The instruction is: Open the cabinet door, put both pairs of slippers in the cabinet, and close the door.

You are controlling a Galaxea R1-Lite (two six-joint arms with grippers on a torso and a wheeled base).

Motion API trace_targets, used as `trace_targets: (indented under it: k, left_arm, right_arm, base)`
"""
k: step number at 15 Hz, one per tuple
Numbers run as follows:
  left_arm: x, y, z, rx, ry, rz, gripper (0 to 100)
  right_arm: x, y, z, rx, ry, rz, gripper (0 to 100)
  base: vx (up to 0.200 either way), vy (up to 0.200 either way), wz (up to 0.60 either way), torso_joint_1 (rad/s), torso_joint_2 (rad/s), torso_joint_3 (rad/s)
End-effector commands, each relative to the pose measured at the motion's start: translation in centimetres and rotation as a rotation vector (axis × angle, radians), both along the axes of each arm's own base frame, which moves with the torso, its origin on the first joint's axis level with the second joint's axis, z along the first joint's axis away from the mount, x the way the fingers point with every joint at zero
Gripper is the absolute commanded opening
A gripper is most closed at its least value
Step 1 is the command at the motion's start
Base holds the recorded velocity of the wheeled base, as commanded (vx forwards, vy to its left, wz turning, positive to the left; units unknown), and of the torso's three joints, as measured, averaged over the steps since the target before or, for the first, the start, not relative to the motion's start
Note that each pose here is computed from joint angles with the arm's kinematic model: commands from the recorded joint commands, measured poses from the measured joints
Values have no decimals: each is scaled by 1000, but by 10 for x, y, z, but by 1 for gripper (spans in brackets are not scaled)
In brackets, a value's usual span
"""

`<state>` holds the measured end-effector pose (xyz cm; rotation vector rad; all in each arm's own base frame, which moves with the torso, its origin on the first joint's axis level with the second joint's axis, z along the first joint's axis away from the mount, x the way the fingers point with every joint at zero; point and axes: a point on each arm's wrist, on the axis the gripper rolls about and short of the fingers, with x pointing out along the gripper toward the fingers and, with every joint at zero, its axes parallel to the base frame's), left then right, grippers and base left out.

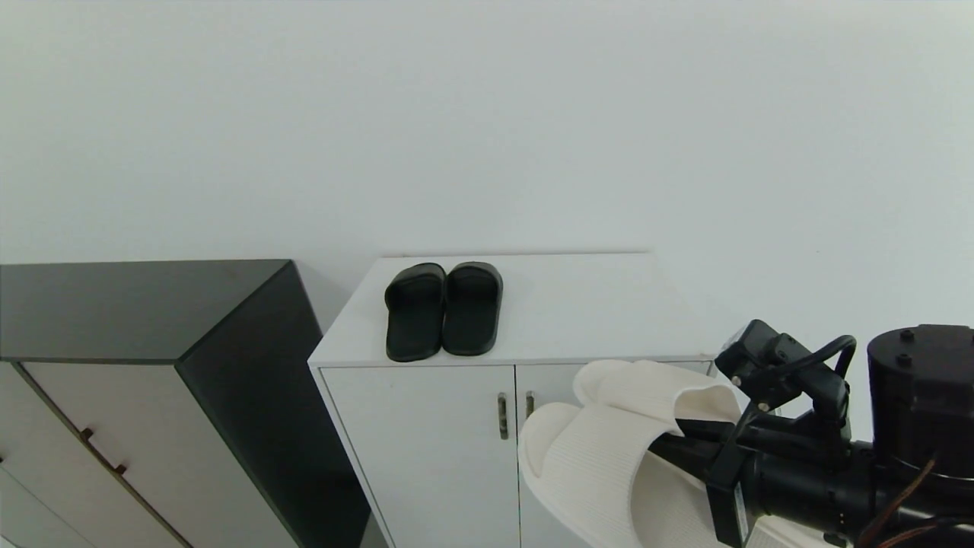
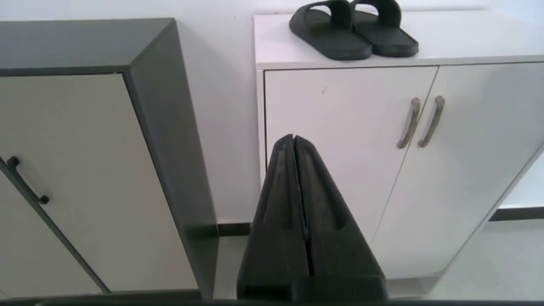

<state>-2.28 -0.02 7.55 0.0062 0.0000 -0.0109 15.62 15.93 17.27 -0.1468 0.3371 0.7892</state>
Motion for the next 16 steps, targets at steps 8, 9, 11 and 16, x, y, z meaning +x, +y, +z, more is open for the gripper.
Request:
trace_targets:
  k: [8, 9, 11, 16]
  left_arm:
    - [0, 0, 0, 5, 0, -1, 0]
    - [0, 0, 0, 6, 0, -1, 0]
    - [0, 0, 0, 5, 0, -1, 100]
    - [0, 0, 0, 24, 1, -20, 100]
  right_arm:
    - [0, 0, -4, -11, 9, 9, 0]
    - [0, 1, -3, -10, 8, 9, 0]
    - [0, 1, -4, -11, 9, 9, 0]
    - [1, 2, -7, -22, 18, 11, 0]
  base:
    - [0, 0, 0, -166, 391, 217]
    - [0, 0, 0, -227, 554, 315]
    - [0, 0, 0, -220, 547, 325]
    - [0, 0, 0, -199, 520, 316]
